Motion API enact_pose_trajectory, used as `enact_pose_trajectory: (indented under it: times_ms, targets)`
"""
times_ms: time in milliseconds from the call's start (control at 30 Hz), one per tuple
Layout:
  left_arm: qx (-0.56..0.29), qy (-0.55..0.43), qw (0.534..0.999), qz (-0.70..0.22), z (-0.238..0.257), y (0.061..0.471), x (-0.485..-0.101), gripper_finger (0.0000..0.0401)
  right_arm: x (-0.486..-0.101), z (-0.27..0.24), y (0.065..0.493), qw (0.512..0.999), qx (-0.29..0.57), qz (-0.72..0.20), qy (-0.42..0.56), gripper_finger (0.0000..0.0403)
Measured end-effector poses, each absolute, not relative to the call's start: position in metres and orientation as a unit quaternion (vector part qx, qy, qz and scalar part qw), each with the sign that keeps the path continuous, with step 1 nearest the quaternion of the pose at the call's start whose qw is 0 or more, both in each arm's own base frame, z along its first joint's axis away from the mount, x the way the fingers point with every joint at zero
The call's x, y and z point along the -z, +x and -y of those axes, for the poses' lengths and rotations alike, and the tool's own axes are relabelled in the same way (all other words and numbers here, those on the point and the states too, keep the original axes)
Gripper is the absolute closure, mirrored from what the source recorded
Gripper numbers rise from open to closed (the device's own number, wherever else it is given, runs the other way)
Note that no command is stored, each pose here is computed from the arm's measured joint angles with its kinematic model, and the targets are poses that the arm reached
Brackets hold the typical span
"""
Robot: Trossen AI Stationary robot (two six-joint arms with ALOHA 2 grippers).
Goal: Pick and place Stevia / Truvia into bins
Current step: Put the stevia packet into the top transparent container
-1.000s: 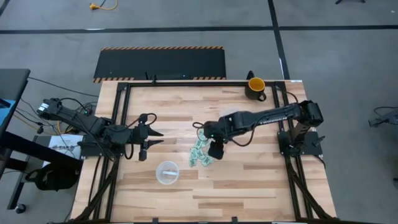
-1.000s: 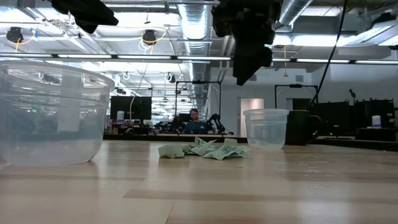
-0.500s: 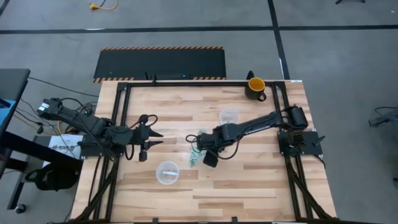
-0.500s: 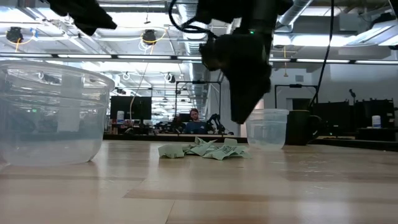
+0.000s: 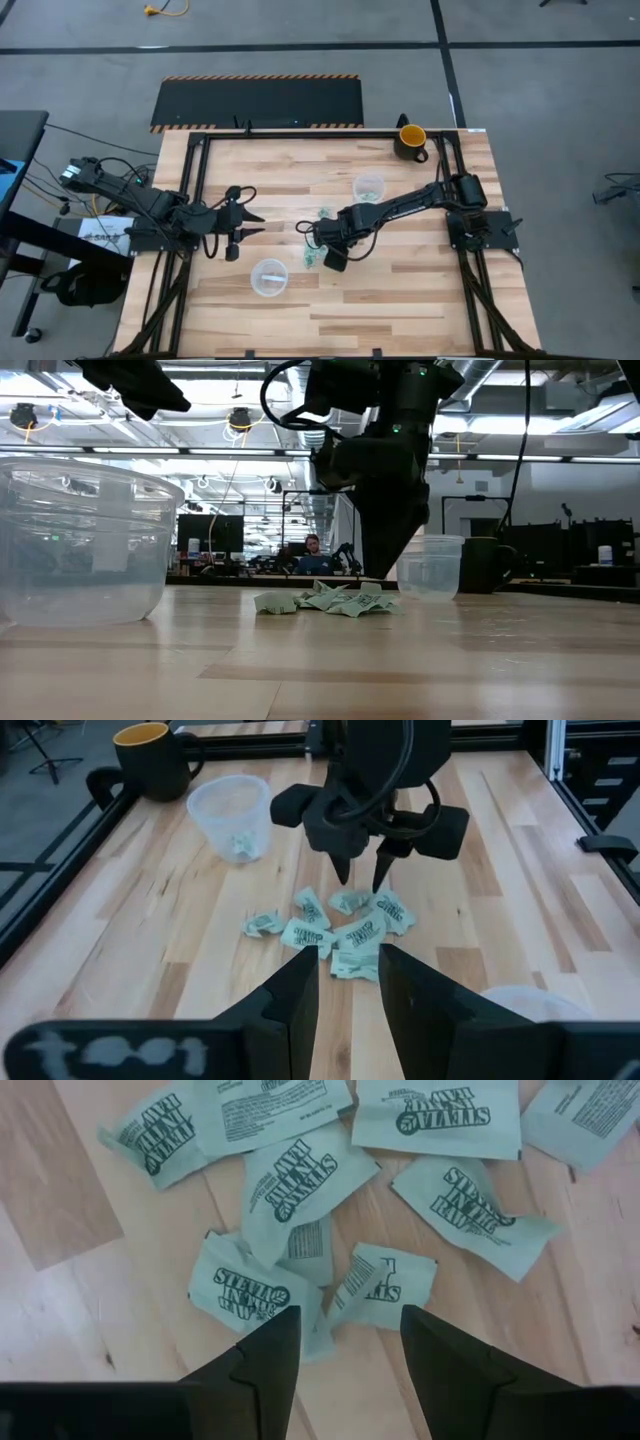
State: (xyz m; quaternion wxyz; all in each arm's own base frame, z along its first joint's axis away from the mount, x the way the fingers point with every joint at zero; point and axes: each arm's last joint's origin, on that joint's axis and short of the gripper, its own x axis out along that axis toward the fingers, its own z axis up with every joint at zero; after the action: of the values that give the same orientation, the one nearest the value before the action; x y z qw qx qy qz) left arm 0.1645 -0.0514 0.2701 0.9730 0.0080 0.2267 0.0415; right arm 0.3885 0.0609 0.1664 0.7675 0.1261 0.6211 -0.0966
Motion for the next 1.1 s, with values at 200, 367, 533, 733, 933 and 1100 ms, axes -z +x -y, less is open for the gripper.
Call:
enact_pose_trajectory:
  times_ms: [200, 367, 533, 733, 933, 1100]
  targets:
    - [-0.042, 0.008, 0.973, -0.226, 0.0514, 0.1646, -0.2701, 0.0303, -0.1665, -0.0610, 0.3890, 0.769, 0.096, -0.619, 0.127, 0.0235]
    - [-0.042, 0.007, 0.973, -0.226, 0.0515, 0.1646, -0.2702, 0.0303, -0.1668, -0.0610, 0.3902, 0.773, 0.096, -0.614, 0.129, 0.0235]
    - [-0.042, 0.007, 0.973, -0.226, 0.0515, 0.1646, -0.2702, 0.0303, -0.1668, -0.0608, 0.3903, 0.771, 0.106, -0.612, 0.140, 0.0235]
    - [-0.042, 0.007, 0.973, -0.226, 0.0515, 0.1646, -0.2703, 0.0303, -0.1668, -0.0608, 0.3902, 0.771, 0.106, -0.612, 0.140, 0.0240]
    - [-0.041, 0.007, 0.973, -0.226, 0.0515, 0.1646, -0.2703, 0.0303, -0.1668, -0.0603, 0.3903, 0.771, 0.107, -0.612, 0.140, 0.0250]
    - [-0.042, 0.007, 0.973, -0.226, 0.0515, 0.1646, -0.2703, 0.0303, -0.1668, -0.0603, 0.3903, 0.771, 0.106, -0.612, 0.139, 0.0254]
